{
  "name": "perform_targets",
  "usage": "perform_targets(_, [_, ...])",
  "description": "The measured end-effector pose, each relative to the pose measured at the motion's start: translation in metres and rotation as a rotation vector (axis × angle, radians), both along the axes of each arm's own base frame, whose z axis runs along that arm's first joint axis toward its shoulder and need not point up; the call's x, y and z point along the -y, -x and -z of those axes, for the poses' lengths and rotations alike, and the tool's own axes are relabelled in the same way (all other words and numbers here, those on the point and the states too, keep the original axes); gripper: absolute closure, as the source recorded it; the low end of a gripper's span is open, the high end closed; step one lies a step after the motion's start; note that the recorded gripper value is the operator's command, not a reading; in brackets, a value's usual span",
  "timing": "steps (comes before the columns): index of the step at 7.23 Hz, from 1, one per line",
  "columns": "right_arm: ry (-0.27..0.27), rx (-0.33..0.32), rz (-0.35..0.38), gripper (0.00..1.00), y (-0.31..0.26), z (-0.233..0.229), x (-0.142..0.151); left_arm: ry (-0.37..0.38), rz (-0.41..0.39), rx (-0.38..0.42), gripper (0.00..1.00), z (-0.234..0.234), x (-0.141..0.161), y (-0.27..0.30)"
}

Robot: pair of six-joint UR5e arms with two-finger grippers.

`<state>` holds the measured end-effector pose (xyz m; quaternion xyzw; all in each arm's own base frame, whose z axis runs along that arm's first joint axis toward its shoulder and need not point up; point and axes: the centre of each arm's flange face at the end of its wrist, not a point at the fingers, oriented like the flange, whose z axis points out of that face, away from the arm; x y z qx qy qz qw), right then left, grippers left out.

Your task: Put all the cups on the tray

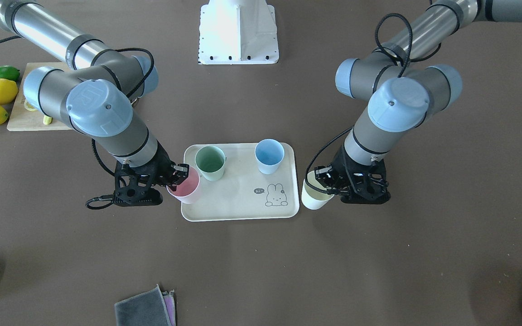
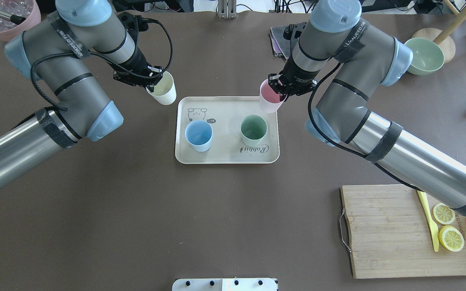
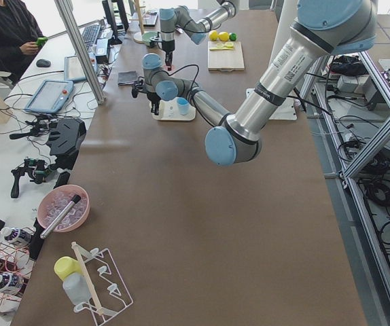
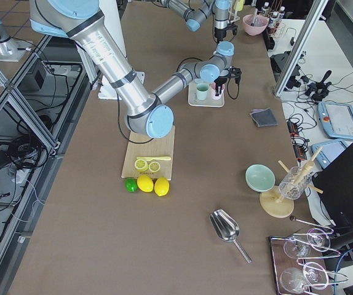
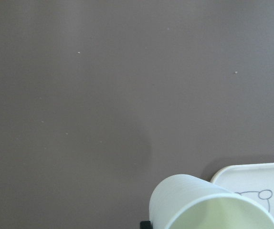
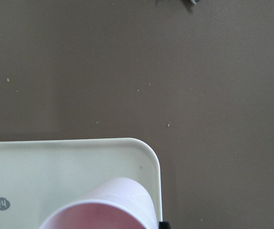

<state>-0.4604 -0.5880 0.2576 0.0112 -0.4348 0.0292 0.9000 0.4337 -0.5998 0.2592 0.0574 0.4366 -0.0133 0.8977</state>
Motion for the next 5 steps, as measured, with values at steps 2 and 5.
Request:
perform_targets(2, [0.009, -0.008, -0.017, 1.00, 0.031, 0.012, 0.006, 0.012, 0.004, -0.012, 1.00, 0.020, -0.017, -0.029])
perform_targets(5, [-0.008, -0.006, -0.013, 0.00, 0.061, 0.004, 0.003, 0.019, 0.005, -0.017, 1.00, 0.035, -0.038, -0.060])
